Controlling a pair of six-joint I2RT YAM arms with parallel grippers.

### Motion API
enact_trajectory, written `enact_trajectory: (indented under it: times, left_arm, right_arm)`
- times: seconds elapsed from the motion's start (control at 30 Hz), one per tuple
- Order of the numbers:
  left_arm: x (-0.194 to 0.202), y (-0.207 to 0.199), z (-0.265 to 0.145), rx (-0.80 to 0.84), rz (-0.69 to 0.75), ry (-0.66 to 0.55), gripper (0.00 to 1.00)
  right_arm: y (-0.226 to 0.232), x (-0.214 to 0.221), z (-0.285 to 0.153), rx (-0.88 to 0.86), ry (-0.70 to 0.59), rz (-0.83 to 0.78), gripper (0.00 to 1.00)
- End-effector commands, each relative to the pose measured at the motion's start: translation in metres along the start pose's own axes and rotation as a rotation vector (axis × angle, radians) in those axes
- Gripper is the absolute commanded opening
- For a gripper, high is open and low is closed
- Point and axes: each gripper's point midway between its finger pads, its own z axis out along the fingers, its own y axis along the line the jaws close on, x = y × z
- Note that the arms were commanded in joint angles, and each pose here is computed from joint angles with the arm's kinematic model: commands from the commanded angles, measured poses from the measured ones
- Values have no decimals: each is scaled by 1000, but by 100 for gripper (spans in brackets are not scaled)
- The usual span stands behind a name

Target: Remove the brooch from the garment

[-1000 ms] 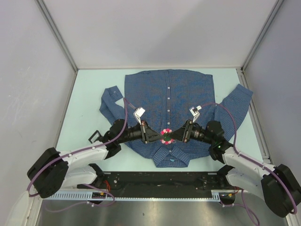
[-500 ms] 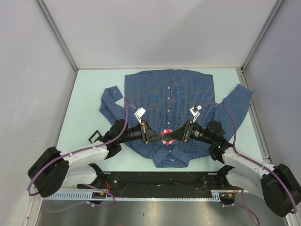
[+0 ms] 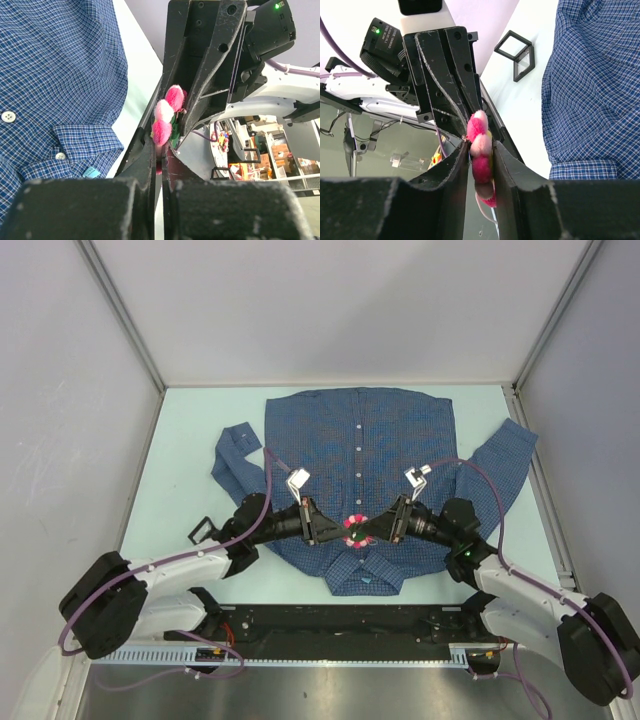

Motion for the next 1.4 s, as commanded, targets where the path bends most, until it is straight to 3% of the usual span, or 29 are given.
enact_trajectory:
  times: [0.0, 0.47, 0.73, 0.8, 0.93, 1.0, 1.13, 1.23, 1.37]
  left_arm:
    - [-10, -4, -1, 15, -7, -36, 0]
    - [-8, -7, 0, 37, -14, -21, 0]
    - [-8, -7, -1, 40, -15, -21, 0]
    - [-7, -7, -1, 41, -15, -19, 0]
    - [-7, -11, -1, 50, 4, -8, 1]
    - [-6, -9, -3, 36, 25, 0, 6]
    - [-9, -14, -9, 27, 86, -10, 31]
    - [-14, -21, -10, 5, 144, -10, 42]
    - [-9, -26, -7, -19, 203, 17, 48]
  right_arm:
    - [6, -4, -4, -23, -19, -27, 31]
    - [6, -2, -1, -38, -12, -19, 30]
    - [2, 0, -2, -30, -10, -15, 11]
    - [1, 1, -3, -27, -8, -14, 0]
    - [1, 2, -3, -30, -2, -20, 0]
    - [2, 3, -4, -37, 5, -30, 0]
    - [6, 2, -7, -73, 15, -45, 0]
    - [13, 3, -7, -113, 31, -59, 0]
    - [18, 4, -7, -151, 49, -60, 0]
